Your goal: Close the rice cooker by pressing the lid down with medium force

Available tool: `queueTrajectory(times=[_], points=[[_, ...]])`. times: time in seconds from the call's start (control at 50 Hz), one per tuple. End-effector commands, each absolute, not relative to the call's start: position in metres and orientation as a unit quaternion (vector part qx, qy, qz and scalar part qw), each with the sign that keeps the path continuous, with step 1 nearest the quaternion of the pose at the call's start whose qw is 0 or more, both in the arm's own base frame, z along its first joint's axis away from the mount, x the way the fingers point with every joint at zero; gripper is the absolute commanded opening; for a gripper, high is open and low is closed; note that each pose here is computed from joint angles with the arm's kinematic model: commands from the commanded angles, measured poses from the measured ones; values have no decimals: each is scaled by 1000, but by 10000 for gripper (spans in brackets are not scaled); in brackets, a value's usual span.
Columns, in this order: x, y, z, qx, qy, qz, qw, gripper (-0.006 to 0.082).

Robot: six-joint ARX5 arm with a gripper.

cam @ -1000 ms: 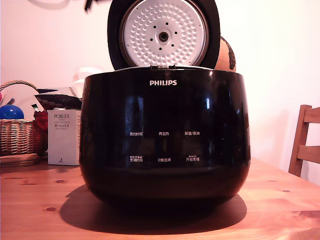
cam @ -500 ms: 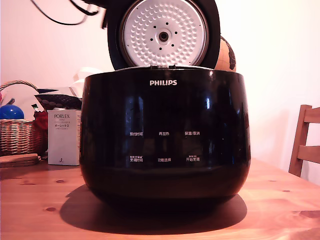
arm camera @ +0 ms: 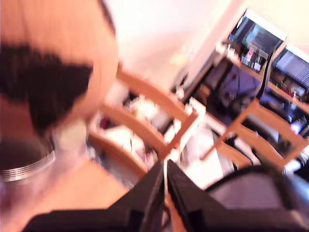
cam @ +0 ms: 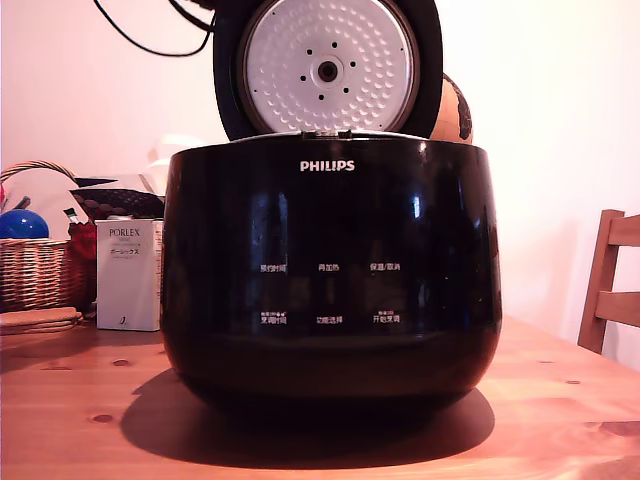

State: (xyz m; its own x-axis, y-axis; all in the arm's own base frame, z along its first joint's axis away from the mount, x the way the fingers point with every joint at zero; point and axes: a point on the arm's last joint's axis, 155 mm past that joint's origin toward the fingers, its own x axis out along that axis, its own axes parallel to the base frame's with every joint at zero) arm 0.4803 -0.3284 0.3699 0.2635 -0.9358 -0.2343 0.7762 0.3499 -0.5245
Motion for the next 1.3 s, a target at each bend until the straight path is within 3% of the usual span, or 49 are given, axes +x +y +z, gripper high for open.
queueTrajectory(times=[0.0,0.24,0.58,0.88,1.08,1.28], points=[[480,-336,348,-151,281,-556,768,-22],[451,-340,324,-170,361,-558,727,-22],[416,-341,294,-126,422,-559,703,-22],[414,-326,264,-35,450,-497,741,-22],[413,-307,285,19,429,-441,788,-22],[398,-309,304,27,409,-445,796,-22]])
